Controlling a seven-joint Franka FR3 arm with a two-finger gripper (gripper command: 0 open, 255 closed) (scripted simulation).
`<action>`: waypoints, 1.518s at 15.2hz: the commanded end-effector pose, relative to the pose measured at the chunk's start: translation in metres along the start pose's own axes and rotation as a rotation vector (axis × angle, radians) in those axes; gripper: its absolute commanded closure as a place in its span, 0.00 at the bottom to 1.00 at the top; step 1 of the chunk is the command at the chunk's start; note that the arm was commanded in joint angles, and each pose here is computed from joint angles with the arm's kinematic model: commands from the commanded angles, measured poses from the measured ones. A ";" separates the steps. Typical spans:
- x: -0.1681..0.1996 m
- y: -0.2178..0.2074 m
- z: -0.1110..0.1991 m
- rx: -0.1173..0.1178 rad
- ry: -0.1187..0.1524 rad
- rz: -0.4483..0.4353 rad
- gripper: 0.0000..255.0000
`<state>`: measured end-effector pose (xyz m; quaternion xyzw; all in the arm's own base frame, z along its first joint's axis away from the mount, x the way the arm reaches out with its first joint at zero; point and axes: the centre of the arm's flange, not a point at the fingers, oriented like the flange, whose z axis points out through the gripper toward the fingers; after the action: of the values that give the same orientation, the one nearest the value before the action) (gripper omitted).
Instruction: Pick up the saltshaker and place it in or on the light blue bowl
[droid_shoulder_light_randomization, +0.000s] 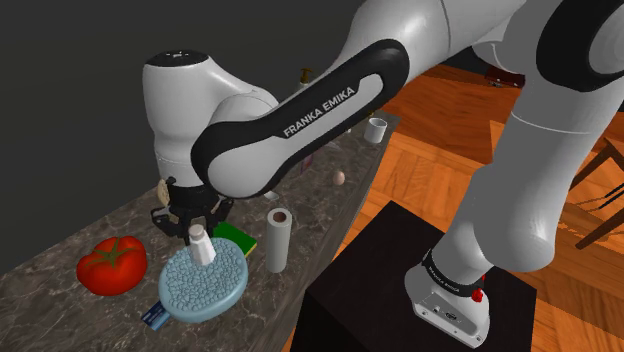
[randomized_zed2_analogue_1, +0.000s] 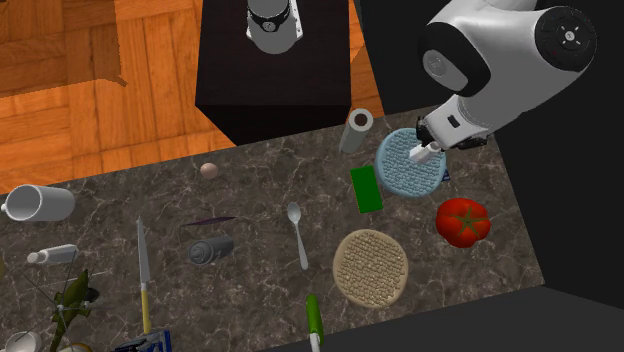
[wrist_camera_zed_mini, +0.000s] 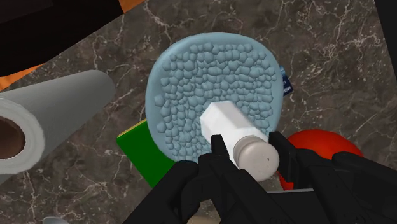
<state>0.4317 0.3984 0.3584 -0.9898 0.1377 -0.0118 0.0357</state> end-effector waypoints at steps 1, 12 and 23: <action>0.001 0.000 0.010 0.001 0.000 0.000 1.00; 0.000 0.002 0.039 0.001 0.000 0.000 1.00; 0.000 0.002 -0.001 0.001 0.000 0.000 0.00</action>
<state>0.4301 0.3982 0.3468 -0.9897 0.1379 -0.0124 0.0363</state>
